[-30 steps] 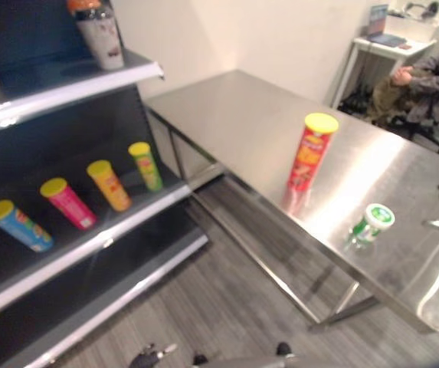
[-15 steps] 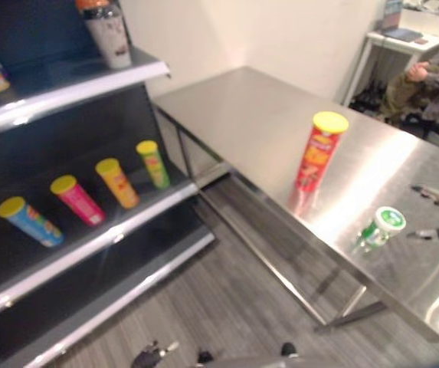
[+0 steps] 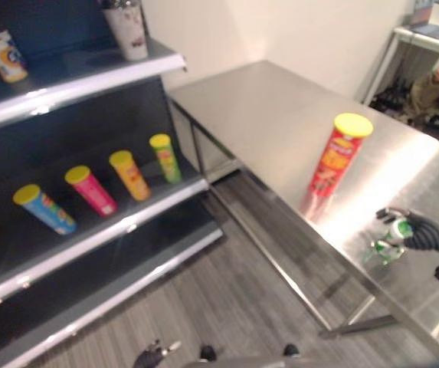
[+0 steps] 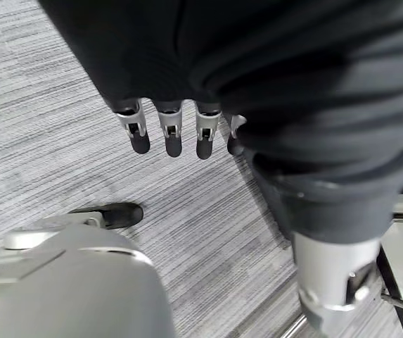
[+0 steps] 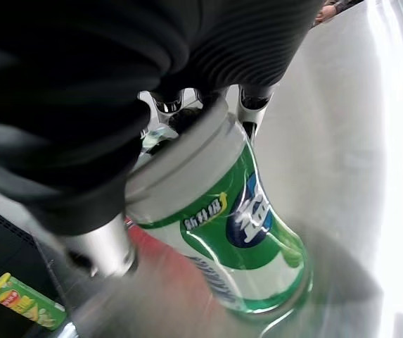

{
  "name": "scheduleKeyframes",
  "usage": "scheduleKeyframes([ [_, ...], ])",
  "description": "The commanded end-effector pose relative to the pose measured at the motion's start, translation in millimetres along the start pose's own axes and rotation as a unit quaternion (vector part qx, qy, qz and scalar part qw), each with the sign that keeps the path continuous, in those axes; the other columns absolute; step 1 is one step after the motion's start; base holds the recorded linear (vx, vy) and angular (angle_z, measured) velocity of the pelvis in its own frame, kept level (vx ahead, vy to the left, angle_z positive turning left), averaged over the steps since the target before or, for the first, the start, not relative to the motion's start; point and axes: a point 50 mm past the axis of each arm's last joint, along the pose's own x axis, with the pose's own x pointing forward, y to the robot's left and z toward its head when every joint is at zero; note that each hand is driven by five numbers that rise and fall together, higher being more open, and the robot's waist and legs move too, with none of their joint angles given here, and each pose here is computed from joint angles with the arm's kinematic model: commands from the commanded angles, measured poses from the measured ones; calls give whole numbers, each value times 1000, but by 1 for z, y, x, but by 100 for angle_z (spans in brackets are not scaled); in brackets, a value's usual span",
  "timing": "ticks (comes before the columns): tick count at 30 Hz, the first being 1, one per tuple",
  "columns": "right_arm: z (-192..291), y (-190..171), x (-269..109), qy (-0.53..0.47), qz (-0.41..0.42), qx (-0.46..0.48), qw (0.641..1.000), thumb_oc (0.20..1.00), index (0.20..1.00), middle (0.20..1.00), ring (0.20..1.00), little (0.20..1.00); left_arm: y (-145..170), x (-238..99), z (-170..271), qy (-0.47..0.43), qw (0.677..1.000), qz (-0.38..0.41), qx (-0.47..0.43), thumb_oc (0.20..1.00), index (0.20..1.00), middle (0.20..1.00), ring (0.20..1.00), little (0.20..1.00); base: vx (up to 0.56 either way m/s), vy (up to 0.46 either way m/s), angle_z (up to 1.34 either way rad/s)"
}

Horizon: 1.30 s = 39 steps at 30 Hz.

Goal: Put the goods on the table back onto the shelves and tidy them up.

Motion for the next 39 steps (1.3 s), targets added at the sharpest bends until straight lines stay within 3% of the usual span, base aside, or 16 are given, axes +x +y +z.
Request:
scheduleKeyframes([
  [1, 26, -38, 1, -57, -75, -41, 995, 200, 200, 200, 200, 200, 10, 7, 37, -55, 998, 16, 4, 1000, 1000, 1000, 1000, 1000, 0, 0, 0],
  [8, 35, -56, -9, -73, -133, -58, 987, 200, 200, 200, 200, 200, 10, 6, 36, -57, 998, 18, 2, 1000, 1000, 1000, 1000, 1000, 6, -22, 0],
  [17, 66, -109, -30, -159, -273, -27, 948, 200, 200, 200, 200, 200, 15, 5, 38, -64, 998, 24, -2, 1000, 1000, 1000, 1000, 1000, 14, -41, 0],
  [24, 104, -155, -57, -245, -392, -53, 885, 200, 200, 200, 200, 200, 14, 4, 37, -65, 998, 21, 6, 1000, 1000, 1000, 1000, 1000, 21, -76, 4],
  [27, 118, -181, -80, -311, -473, -8, 825, 200, 200, 200, 200, 200, 15, 2, 34, -68, 997, 23, -6, 1000, 1000, 1000, 1000, 1000, 36, -116, 12],
  [39, 171, -202, -74, -326, -463, -134, 813, 200, 200, 200, 200, 200, 22, 1, 32, -68, 996, 40, -30, 1000, 1000, 1000, 1000, 1000, -33, 9, 37],
])
